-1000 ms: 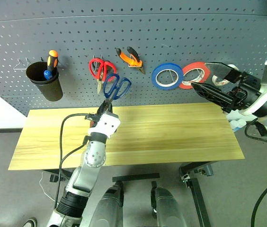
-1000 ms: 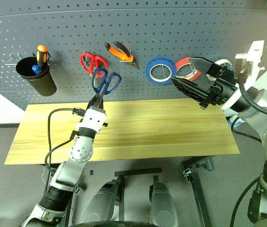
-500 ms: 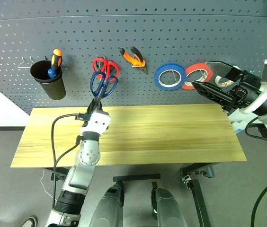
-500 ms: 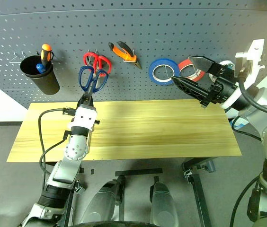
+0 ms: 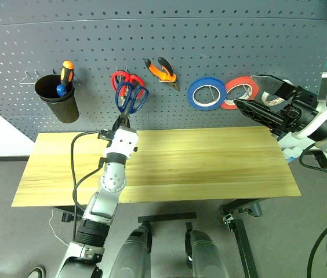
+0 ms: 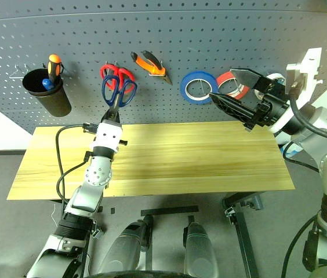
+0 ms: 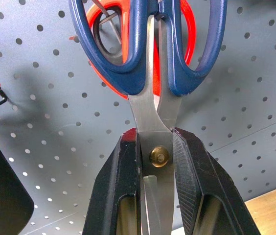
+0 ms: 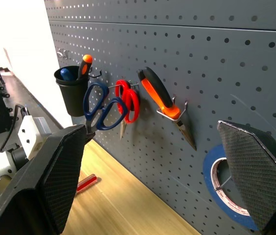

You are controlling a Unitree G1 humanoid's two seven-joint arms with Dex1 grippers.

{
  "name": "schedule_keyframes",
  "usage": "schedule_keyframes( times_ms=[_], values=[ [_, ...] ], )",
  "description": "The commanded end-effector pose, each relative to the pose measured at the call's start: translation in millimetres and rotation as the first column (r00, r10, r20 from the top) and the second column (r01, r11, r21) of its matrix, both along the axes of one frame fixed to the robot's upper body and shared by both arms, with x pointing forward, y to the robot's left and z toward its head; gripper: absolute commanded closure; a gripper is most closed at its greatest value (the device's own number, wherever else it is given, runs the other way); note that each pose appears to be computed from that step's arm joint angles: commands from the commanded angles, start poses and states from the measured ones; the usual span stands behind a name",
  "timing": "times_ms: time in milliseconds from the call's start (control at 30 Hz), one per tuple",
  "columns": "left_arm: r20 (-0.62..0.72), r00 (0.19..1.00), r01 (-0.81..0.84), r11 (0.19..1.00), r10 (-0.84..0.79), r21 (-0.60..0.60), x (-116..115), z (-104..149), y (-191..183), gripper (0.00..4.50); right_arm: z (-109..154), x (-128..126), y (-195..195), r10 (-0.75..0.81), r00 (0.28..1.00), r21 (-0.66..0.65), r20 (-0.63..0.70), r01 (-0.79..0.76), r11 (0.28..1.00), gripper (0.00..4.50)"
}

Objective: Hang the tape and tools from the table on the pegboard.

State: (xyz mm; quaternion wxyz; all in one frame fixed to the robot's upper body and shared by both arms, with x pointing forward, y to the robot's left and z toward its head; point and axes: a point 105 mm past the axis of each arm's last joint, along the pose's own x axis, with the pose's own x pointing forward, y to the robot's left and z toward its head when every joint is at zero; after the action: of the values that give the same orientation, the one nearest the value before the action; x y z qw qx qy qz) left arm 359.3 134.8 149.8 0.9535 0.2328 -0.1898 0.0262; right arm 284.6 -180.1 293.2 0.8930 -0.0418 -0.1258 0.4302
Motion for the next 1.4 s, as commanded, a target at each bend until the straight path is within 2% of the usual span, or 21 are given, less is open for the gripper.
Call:
schedule_keyframes(
  times_ms=[33,533,733,1200,1400],
  values=[
    [0.05,0.999,-0.01,1.0,0.011,-0.014,-1,13,5,3.9,11,-6,0,-0.003,0.999,-0.011,0.055,0.004,1.0,0.0],
    [0.013,0.999,-0.029,0.999,0.03,-0.021,9,6,11,3.9,12,-7,1,-0.008,0.998,-0.008,0.055,0.008,1.0,0.0],
    [-0.007,0.999,-0.035,0.999,0.035,-0.042,18,3,11,3.9,12,-7,2,-0.01,0.998,-0.007,0.057,0.01,1.0,0.0],
    [-0.131,0.99,-0.072,0.99,0.055,-0.122,50,-19,6,3.97,12,-7,3,-0.021,0.998,-0.006,0.058,0.021,1.0,0.0],
    [-0.154,0.987,-0.073,0.99,0.054,-0.124,53,-21,3,3.97,11,-12,4,0.0,0.999,-0.013,0.05,0.001,1.0,0.0]
  ],
)
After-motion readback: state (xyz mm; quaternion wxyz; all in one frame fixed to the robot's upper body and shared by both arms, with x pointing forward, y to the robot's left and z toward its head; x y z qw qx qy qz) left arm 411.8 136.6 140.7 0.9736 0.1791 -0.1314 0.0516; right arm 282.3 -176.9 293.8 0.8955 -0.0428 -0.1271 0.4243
